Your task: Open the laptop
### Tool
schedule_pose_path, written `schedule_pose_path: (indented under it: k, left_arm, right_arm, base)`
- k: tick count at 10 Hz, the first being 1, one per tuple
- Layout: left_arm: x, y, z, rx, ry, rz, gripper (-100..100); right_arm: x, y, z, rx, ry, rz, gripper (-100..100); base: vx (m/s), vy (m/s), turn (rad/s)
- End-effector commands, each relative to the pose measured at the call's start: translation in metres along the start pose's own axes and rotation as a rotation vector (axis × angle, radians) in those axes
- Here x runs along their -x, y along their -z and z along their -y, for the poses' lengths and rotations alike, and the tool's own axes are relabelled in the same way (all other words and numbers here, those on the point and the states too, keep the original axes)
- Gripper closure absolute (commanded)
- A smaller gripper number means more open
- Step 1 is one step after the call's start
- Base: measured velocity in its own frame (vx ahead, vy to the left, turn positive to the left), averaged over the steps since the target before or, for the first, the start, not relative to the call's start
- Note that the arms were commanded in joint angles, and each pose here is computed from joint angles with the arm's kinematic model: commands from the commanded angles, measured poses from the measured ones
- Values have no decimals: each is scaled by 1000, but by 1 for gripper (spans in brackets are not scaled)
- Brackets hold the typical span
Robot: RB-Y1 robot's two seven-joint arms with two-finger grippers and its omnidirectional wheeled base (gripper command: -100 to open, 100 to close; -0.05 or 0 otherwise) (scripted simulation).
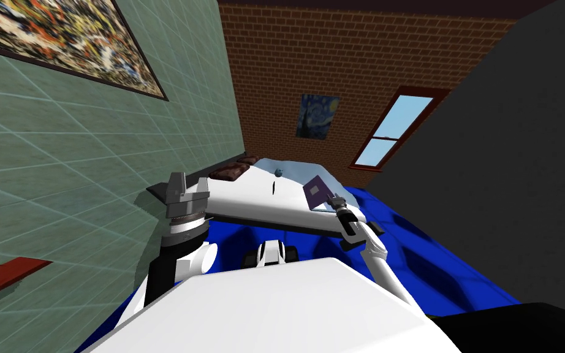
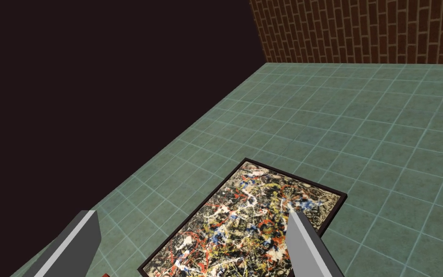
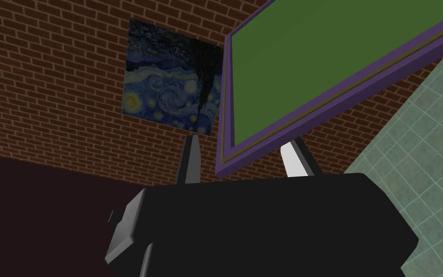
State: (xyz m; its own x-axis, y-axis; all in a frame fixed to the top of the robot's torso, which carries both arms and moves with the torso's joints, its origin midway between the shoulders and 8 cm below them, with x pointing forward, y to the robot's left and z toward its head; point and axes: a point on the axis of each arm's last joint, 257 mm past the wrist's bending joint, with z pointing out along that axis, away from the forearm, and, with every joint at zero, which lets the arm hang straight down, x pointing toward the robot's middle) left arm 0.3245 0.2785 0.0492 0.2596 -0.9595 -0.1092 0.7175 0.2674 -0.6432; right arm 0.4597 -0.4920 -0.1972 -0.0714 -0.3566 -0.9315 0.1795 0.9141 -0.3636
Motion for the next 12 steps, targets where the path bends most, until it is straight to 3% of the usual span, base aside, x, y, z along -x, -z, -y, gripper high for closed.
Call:
schedule_pose_path:
  k: [1,2,5,8,12]
  left_arm:
    - [0,0,0,0,0,0,0]
    - [0,0,0,0,0,0,0]
    - [0,0,0,0,0,0,0]
    - [0,0,0,0,0,0,0]
    - [0,0,0,0,0,0,0]
  right_arm:
    - [-17,0,-14,12,-87,-18,100]
    - [-8,-3,-6,0,-57,-2,100]
    - [-35,1,-39,29,-244,-15,100]
    - [-41,2,-48,36,-289,-17,100]
    - [-60,8,-86,59,-473,-24,100]
  base:
    - [-22,-70,0]
    - [-15,-33,-8]
    - [11,-106,-57]
    - [5,-78,-27]
    - [12,-88,-48]
